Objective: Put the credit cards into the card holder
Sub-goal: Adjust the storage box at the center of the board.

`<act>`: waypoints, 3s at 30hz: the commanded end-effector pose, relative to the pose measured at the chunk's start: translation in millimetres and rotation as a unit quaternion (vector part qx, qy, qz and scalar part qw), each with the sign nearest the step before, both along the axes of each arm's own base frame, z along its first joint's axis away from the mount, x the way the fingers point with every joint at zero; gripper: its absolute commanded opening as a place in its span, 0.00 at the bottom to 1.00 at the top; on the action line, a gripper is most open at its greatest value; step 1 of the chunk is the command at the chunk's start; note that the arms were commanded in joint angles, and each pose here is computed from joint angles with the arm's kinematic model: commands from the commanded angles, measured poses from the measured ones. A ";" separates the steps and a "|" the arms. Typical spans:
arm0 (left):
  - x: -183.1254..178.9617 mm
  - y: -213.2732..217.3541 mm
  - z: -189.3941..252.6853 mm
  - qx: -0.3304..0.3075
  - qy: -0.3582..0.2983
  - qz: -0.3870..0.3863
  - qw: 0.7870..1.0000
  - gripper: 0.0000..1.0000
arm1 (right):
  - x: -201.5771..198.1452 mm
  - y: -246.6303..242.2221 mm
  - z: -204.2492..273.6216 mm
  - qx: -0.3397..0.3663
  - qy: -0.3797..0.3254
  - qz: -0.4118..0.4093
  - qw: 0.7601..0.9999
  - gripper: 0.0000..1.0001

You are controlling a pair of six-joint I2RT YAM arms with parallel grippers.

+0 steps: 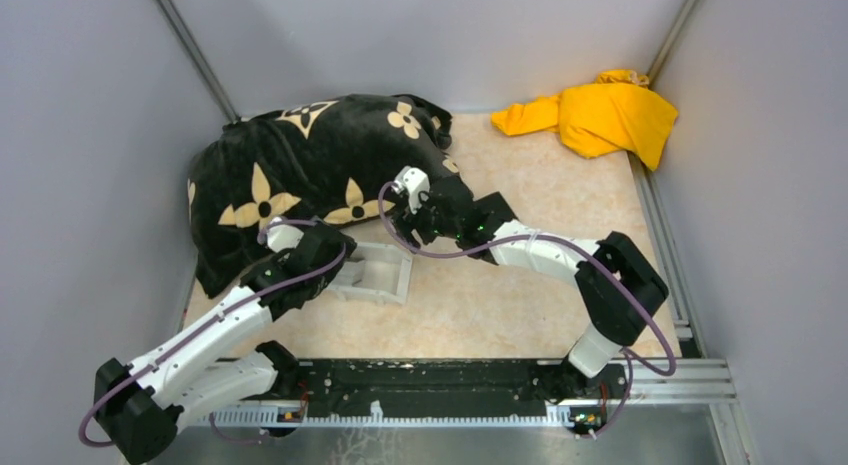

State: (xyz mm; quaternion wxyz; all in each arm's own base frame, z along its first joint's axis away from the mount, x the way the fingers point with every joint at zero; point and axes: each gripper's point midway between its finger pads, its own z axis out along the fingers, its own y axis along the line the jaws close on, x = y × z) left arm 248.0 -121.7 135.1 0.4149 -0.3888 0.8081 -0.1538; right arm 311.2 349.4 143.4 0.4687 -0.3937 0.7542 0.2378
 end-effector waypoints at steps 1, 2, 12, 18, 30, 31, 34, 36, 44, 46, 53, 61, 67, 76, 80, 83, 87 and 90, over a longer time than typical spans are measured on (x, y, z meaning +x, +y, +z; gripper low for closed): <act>-17.9 31.2 2.3 -0.019 0.025 0.112 0.993 0.99 | -4.8 30.8 18.1 0.007 -0.026 0.049 0.998 0.72; -20.1 33.4 2.6 -0.022 0.029 0.120 0.992 0.98 | -4.5 35.3 5.4 -0.004 -0.016 0.054 0.998 0.72; -31.3 42.5 1.8 -0.021 0.051 0.145 0.988 0.98 | -7.6 63.2 -19.8 -0.025 0.004 0.092 0.995 0.66; -34.7 43.6 -3.6 -0.022 0.056 0.144 0.988 0.98 | -6.4 73.6 -27.3 -0.027 0.015 0.107 0.994 0.54; -38.2 43.0 -9.0 -0.025 0.064 0.141 0.988 0.98 | -14.0 76.1 -50.0 -0.033 0.046 0.120 0.991 0.23; -38.5 43.0 -9.7 -0.025 0.065 0.141 0.988 0.98 | -15.1 75.5 -51.6 -0.034 0.048 0.120 0.991 0.20; -39.6 42.2 -12.0 -0.025 0.068 0.139 0.988 0.98 | -17.1 72.4 -54.1 -0.035 0.052 0.116 0.991 0.07; -39.8 40.8 -13.5 -0.028 0.070 0.137 0.988 0.98 | -17.0 71.1 -51.9 -0.032 0.051 0.113 0.992 0.00; -41.5 41.6 -16.6 -0.026 0.074 0.136 0.988 0.98 | -11.4 51.7 -36.1 -0.028 0.040 0.038 0.998 0.00; -42.1 42.2 -18.0 -0.025 0.074 0.136 0.988 0.98 | -11.0 44.2 -32.7 -0.028 0.041 0.006 0.999 0.00; -40.0 40.1 -21.7 -0.007 0.076 0.118 0.990 0.98 | -12.6 21.5 -27.4 -0.026 0.046 -0.142 0.988 0.00; -34.7 36.8 -24.5 0.014 0.072 0.095 0.993 0.96 | -18.3 -11.2 -33.3 0.006 0.069 -0.272 0.960 0.00; -28.4 33.2 -29.3 0.033 0.070 0.079 0.994 0.95 | -26.5 -23.3 -29.2 0.053 0.096 -0.311 0.944 0.00; -19.7 18.7 -46.4 0.052 0.081 0.051 0.994 0.95 | -42.3 -7.7 -38.2 0.053 0.110 -0.318 0.940 0.07; -20.3 20.4 -50.8 0.057 0.081 0.055 0.994 0.95 | -50.1 -5.5 -36.5 0.041 0.105 -0.315 0.942 0.33; -20.7 21.9 -50.6 0.056 0.077 0.057 0.994 0.95 | -52.7 -6.5 -25.0 0.045 0.094 -0.305 0.947 0.53; -20.5 27.4 -49.6 0.059 0.068 0.068 0.994 0.95 | -54.4 -5.6 2.6 0.052 0.062 -0.283 0.956 0.62; -19.7 29.9 -49.2 0.063 0.063 0.072 0.993 0.95 | -53.0 -6.1 25.1 0.050 0.033 -0.265 0.962 0.65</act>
